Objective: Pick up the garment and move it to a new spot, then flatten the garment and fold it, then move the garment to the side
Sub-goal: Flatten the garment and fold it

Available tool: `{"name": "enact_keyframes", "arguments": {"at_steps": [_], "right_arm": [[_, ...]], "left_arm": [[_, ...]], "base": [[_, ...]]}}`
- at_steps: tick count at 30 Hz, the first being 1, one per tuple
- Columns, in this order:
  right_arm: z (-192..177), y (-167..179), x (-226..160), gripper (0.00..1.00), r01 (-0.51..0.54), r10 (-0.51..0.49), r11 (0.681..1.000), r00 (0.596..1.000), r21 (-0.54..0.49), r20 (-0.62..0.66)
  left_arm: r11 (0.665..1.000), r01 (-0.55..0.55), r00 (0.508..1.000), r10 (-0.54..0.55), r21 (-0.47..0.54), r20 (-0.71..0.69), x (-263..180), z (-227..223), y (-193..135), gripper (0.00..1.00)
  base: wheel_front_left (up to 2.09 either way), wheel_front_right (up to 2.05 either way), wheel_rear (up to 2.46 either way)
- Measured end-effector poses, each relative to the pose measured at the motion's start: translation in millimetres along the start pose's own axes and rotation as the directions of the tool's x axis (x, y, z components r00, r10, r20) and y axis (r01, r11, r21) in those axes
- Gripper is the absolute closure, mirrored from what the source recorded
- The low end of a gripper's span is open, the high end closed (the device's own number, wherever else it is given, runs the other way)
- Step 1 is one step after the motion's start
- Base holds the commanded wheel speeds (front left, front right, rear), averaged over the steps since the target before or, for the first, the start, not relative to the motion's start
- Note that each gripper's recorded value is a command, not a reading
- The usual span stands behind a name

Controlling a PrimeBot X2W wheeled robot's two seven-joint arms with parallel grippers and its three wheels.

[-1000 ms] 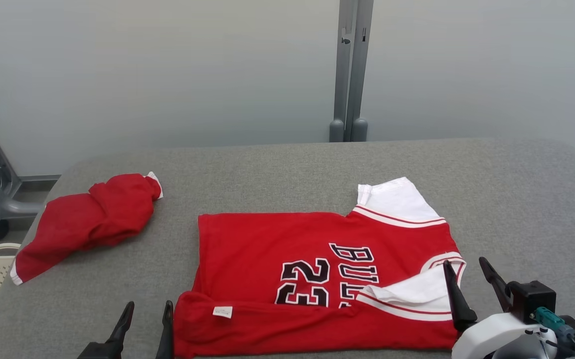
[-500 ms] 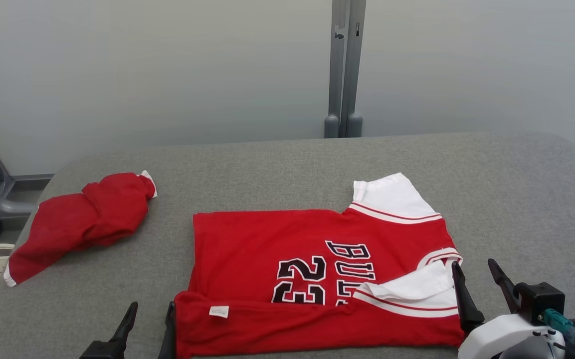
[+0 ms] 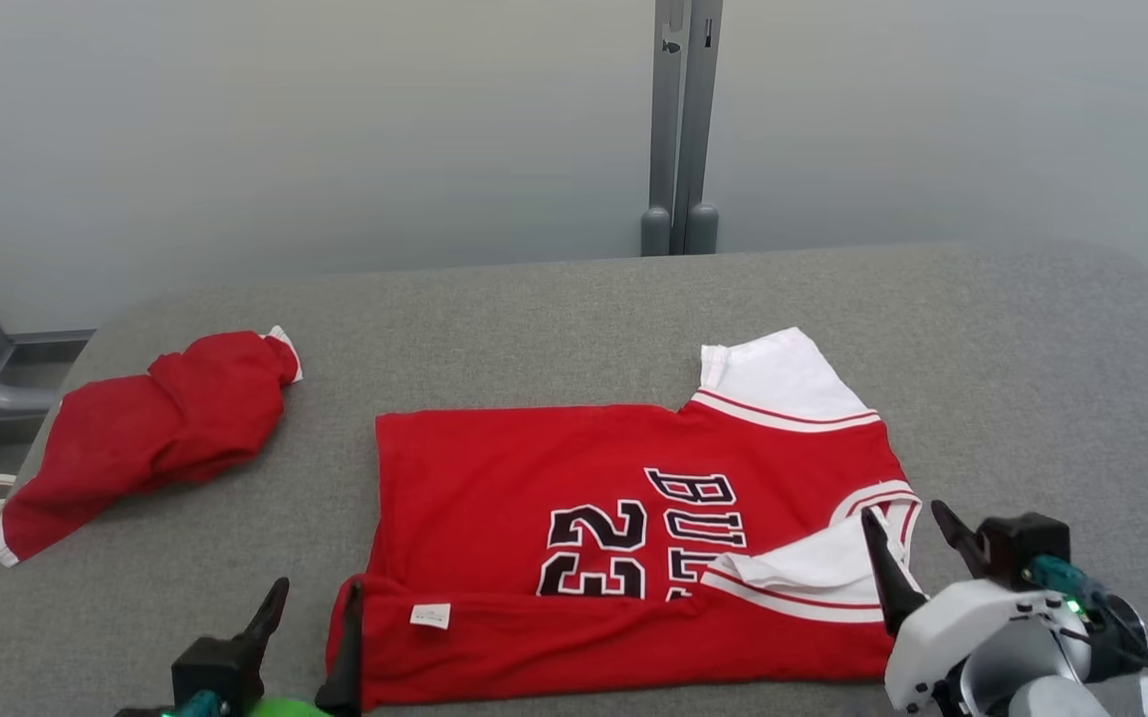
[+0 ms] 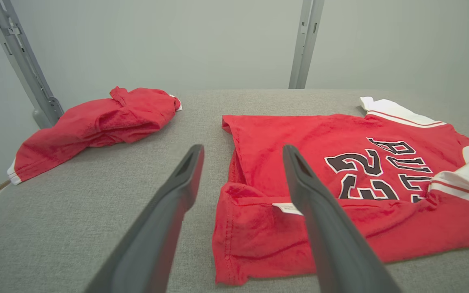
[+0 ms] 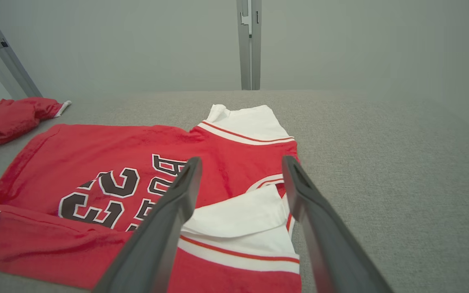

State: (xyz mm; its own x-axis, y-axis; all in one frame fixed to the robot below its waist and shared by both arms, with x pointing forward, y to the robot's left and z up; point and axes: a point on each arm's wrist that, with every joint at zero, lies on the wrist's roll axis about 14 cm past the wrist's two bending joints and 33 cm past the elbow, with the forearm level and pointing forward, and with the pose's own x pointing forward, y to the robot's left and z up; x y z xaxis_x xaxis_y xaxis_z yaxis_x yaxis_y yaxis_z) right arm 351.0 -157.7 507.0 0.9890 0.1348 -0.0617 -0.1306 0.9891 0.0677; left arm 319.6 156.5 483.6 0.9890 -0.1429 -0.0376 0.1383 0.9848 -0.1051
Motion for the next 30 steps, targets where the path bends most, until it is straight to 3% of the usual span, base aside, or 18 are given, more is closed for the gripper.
{"name": "enact_keyframes", "arguments": {"at_steps": [11,17,24,30], "right_arm": [[18,-2,56,0.0,-0.015,-0.003,0.997,0.972,-0.072,-0.234],[11,2,90,0.0,-0.043,0.004,0.996,0.905,-0.083,-0.425],[28,-24,138,0.0,-0.021,-0.065,0.985,0.877,-0.174,-0.477],[15,-41,172,0.0,-0.02,-0.112,0.971,0.842,-0.237,-0.528]], "left_arm": [[0.996,0.091,0.976,-0.09,-0.005,-0.199,60,3,-15,0.0],[0.991,0.127,0.93,-0.107,0.035,-0.351,99,-5,-14,0.0],[0.988,0.142,0.889,-0.101,0.059,-0.447,146,-9,-11,0.0],[0.986,0.146,0.851,-0.083,0.081,-0.519,173,-30,-4,0.0]], "base": [[0.0,0.0,0.0],[0.0,0.0,0.0],[0.0,0.0,0.0],[0.0,0.0,0.0]]}}
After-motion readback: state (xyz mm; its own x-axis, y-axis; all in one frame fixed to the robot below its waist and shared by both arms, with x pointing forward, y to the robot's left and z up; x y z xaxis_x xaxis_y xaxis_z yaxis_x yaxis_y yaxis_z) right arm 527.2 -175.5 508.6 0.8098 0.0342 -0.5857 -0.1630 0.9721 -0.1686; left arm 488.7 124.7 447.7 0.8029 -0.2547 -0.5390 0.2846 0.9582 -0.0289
